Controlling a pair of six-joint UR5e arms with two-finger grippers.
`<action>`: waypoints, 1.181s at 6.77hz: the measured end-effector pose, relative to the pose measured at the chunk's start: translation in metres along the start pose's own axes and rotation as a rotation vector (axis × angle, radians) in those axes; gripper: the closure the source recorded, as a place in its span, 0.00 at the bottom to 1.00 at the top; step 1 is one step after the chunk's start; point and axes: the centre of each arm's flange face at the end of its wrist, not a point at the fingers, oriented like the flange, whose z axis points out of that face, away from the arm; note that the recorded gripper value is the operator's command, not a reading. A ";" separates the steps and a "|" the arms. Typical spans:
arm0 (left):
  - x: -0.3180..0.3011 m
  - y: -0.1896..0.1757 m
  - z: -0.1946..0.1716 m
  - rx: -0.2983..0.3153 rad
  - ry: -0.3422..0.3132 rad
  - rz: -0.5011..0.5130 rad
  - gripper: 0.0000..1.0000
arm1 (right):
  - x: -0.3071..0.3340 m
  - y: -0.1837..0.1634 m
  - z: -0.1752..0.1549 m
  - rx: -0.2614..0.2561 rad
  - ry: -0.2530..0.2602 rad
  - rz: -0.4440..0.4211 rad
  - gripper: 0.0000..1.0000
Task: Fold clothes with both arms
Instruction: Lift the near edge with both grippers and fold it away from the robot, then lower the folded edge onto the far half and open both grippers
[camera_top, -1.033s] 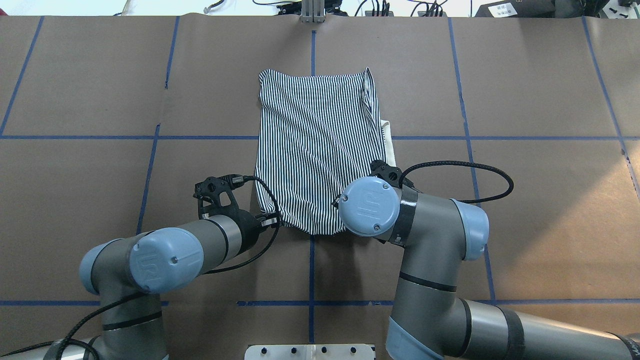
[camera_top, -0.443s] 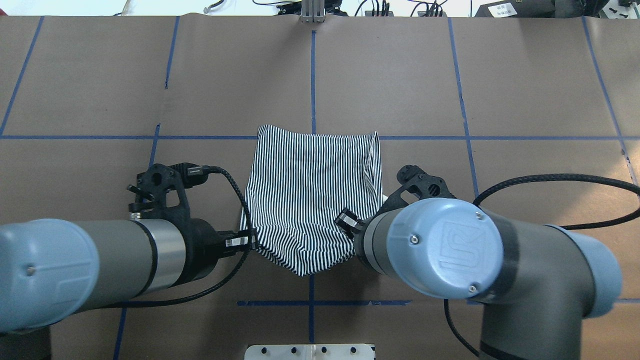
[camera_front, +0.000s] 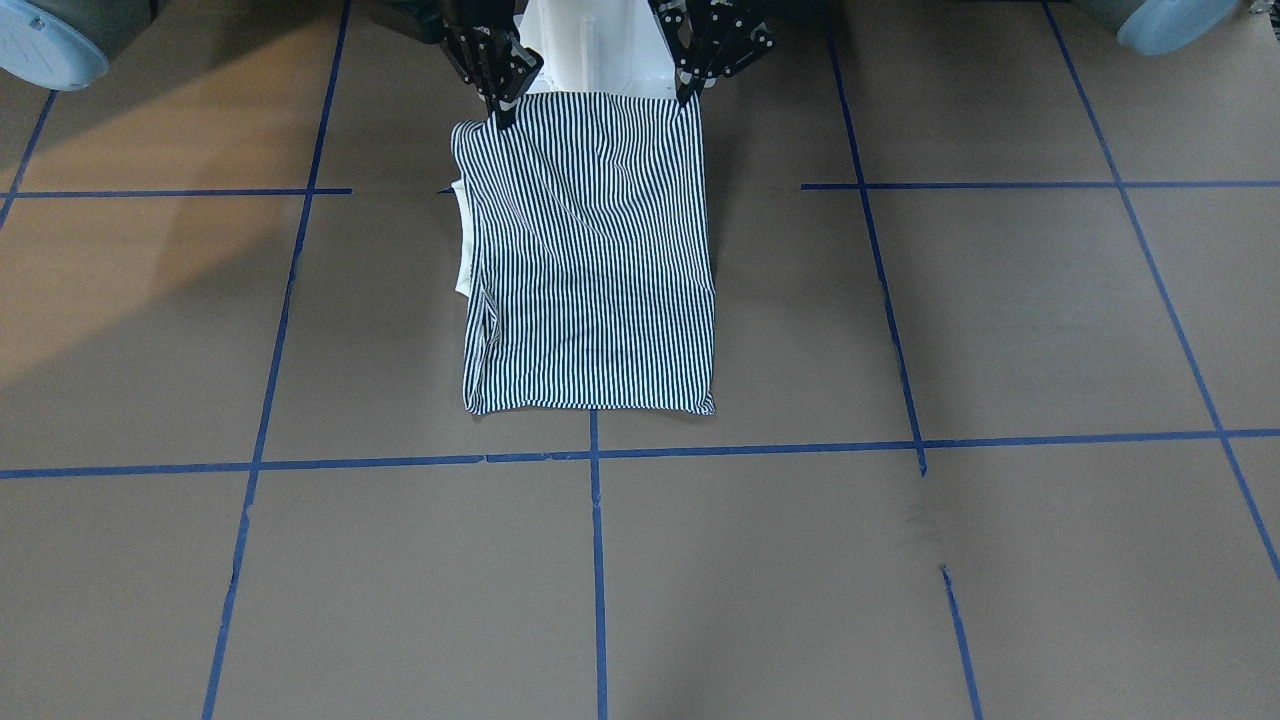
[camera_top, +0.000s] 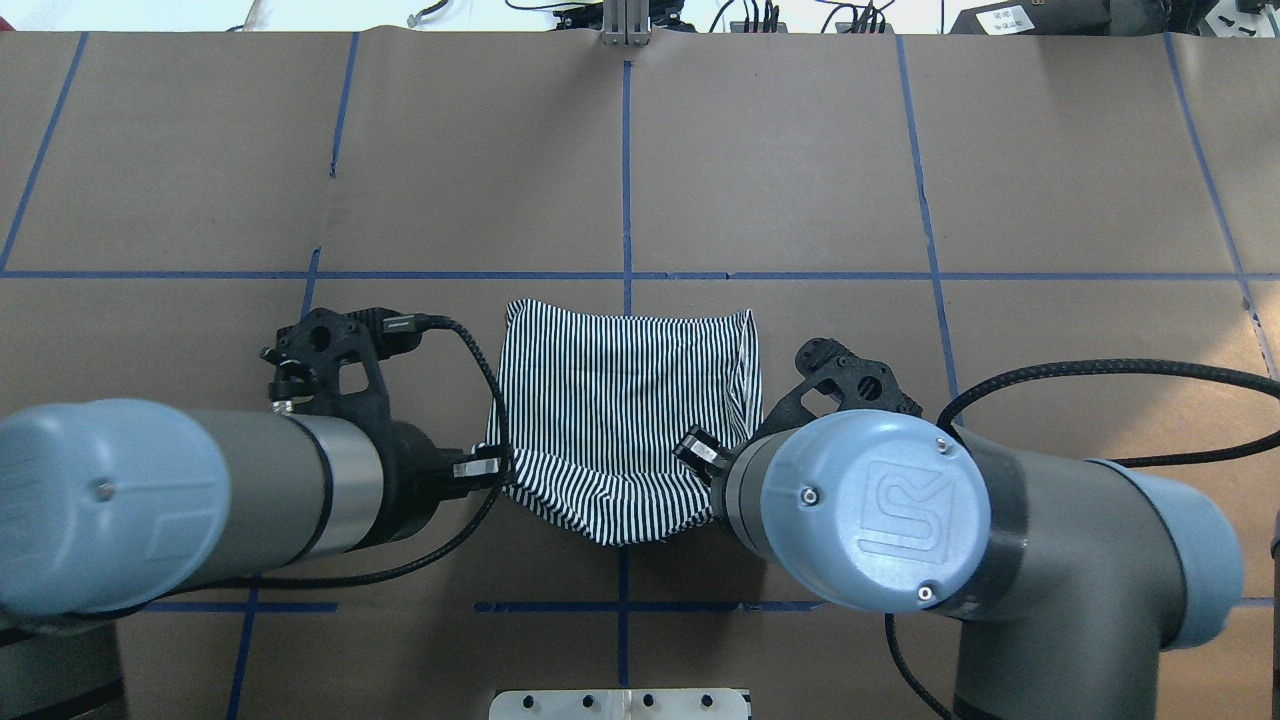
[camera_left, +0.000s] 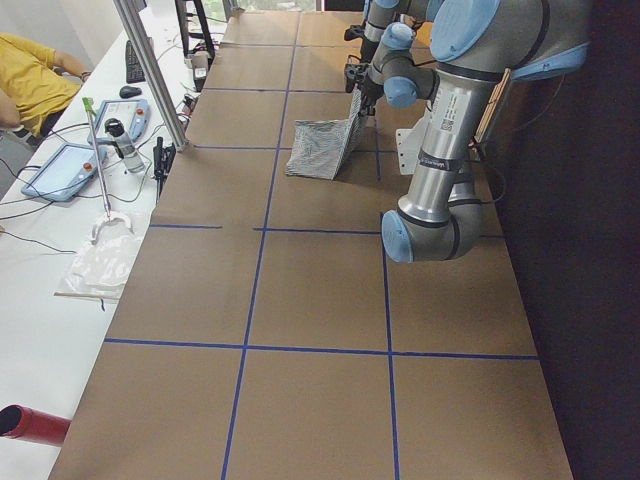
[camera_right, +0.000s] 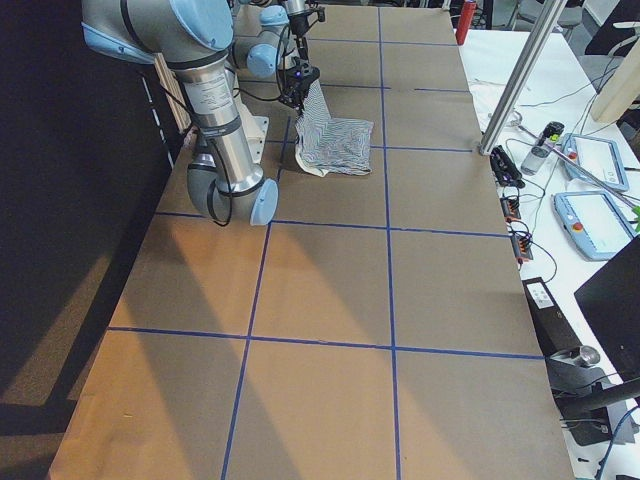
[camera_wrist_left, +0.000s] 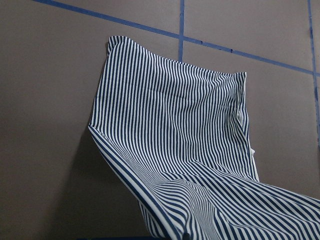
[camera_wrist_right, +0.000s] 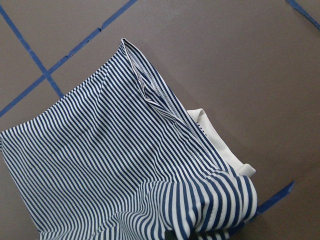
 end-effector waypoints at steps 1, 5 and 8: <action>0.007 -0.027 0.033 0.037 -0.033 0.021 1.00 | -0.010 -0.005 0.020 0.040 -0.002 -0.018 1.00; -0.001 -0.111 0.118 0.140 -0.070 0.050 1.00 | -0.053 -0.059 0.114 0.135 -0.026 0.008 1.00; -0.007 -0.126 0.171 0.151 -0.087 0.050 1.00 | -0.083 -0.101 0.166 0.187 -0.024 0.017 1.00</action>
